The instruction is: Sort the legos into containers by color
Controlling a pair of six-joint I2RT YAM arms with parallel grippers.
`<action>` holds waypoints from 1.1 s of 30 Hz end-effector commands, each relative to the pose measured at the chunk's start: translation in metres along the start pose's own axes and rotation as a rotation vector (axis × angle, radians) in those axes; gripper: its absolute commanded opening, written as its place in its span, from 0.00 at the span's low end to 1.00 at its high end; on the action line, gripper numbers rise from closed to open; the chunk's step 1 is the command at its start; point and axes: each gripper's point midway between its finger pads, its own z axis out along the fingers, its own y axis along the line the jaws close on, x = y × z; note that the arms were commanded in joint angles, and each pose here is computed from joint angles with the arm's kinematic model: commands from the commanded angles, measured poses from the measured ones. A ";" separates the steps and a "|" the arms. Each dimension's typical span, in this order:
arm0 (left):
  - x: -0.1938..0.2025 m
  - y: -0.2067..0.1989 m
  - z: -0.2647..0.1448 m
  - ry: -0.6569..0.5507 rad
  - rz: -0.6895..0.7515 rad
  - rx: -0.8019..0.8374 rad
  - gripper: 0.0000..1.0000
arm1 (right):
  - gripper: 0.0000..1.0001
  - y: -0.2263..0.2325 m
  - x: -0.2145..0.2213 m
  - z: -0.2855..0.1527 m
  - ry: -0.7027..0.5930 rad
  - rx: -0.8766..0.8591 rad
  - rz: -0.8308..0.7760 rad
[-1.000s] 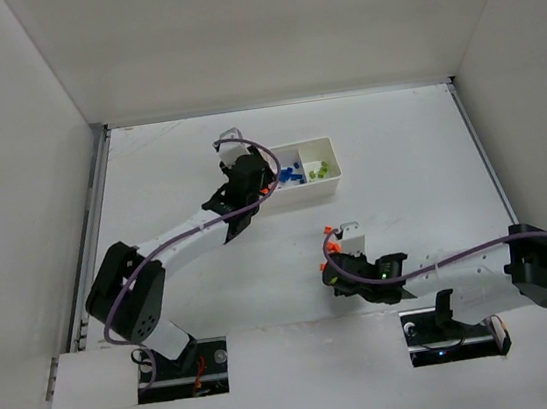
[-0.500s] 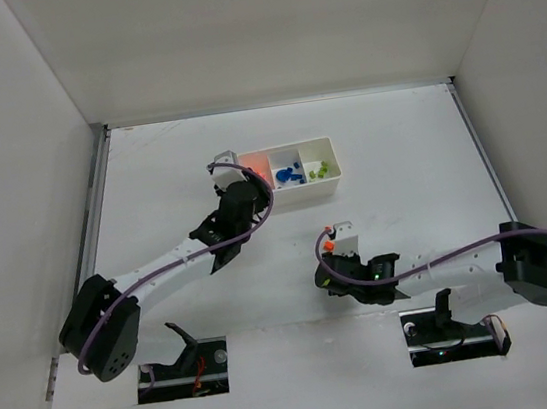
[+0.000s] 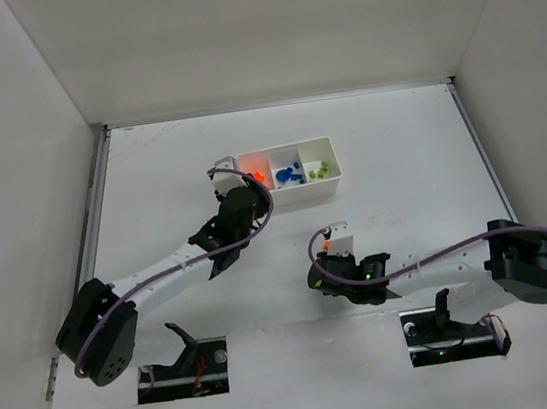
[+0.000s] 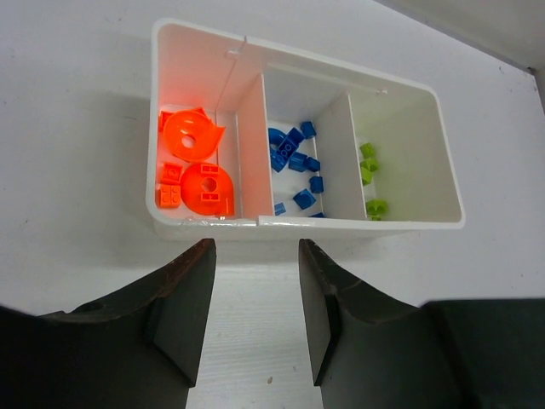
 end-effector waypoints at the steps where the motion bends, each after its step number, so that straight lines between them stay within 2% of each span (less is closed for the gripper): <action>1: -0.012 -0.009 -0.008 -0.034 -0.038 0.042 0.41 | 0.39 0.018 -0.007 -0.002 -0.006 -0.015 0.018; 10: -0.011 -0.007 -0.011 -0.035 -0.040 0.044 0.41 | 0.37 0.007 0.004 -0.002 -0.004 0.076 -0.014; 17: -0.005 -0.008 -0.011 -0.020 -0.034 0.049 0.41 | 0.38 0.007 0.001 -0.011 -0.032 0.060 0.012; 25: -0.004 -0.007 -0.013 -0.016 -0.032 0.053 0.41 | 0.38 0.008 0.013 -0.003 0.004 0.074 -0.017; 30: -0.006 -0.006 -0.015 -0.019 -0.034 0.055 0.41 | 0.33 0.004 0.019 -0.001 0.017 0.085 -0.026; 33: -0.008 -0.004 -0.018 -0.026 -0.040 0.056 0.41 | 0.25 0.000 0.023 0.001 0.025 0.103 -0.036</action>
